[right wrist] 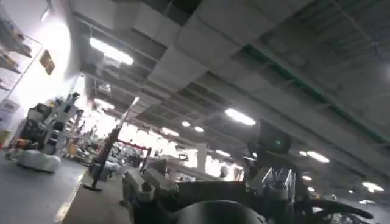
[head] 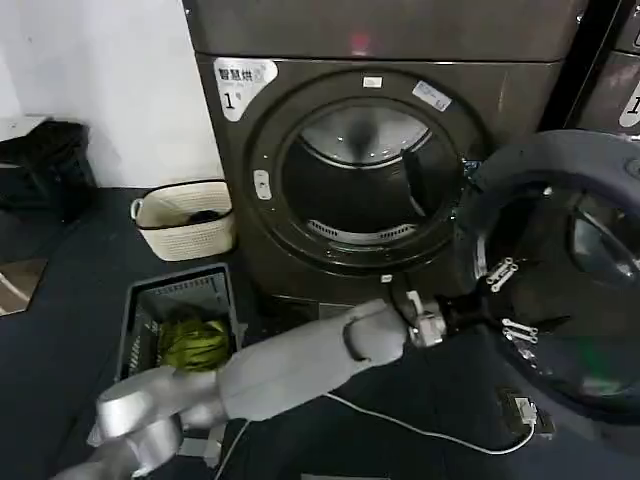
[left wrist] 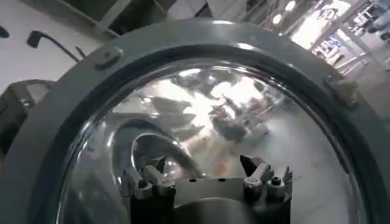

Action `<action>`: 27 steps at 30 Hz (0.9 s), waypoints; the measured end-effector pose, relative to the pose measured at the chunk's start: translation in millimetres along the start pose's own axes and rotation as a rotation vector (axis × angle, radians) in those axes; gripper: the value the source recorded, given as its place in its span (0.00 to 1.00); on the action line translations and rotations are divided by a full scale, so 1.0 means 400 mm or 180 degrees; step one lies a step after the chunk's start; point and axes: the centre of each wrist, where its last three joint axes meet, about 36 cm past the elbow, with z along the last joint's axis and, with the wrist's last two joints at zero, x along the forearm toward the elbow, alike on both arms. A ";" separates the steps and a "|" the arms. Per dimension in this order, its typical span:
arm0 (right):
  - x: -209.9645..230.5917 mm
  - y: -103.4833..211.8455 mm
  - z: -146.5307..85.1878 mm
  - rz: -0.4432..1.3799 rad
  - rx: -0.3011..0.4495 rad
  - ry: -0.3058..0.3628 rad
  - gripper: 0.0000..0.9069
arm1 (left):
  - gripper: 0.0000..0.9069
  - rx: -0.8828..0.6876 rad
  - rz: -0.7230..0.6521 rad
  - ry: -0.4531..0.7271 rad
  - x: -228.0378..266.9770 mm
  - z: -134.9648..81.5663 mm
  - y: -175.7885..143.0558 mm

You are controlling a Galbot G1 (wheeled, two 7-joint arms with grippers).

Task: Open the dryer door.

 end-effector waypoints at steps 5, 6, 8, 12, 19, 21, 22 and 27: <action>0.008 -0.012 0.007 0.0015 0.0011 -0.0008 1.00 | 1.00 -0.0024 0.0029 0.0011 -0.032 0.013 0.006; 0.010 -0.014 0.009 0.0013 0.0015 -0.0014 1.00 | 1.00 -0.0023 0.0034 0.0011 -0.035 0.014 0.005; 0.015 -0.013 0.013 0.0004 0.0016 -0.0019 1.00 | 1.00 -0.0024 0.0041 0.0013 -0.040 0.016 0.004; 0.023 -0.003 0.020 -0.0048 0.0007 -0.0055 1.00 | 1.00 -0.0091 0.0067 -0.0005 -0.036 0.018 0.003; 0.022 0.019 0.016 -0.0119 -0.0021 -0.0106 1.00 | 1.00 -0.0591 0.0301 0.0002 0.034 0.011 0.010; 0.023 0.031 0.016 -0.0145 -0.0038 -0.0106 1.00 | 1.00 -0.0667 0.0308 -0.0032 0.070 0.006 0.014; 0.024 0.036 0.017 -0.0156 -0.0046 -0.0105 1.00 | 1.00 -0.0705 0.0317 -0.0040 0.093 0.004 0.017; 0.024 0.066 0.016 -0.0230 -0.0081 -0.0135 1.00 | 1.00 -0.1031 0.0389 -0.0153 0.213 -0.008 0.057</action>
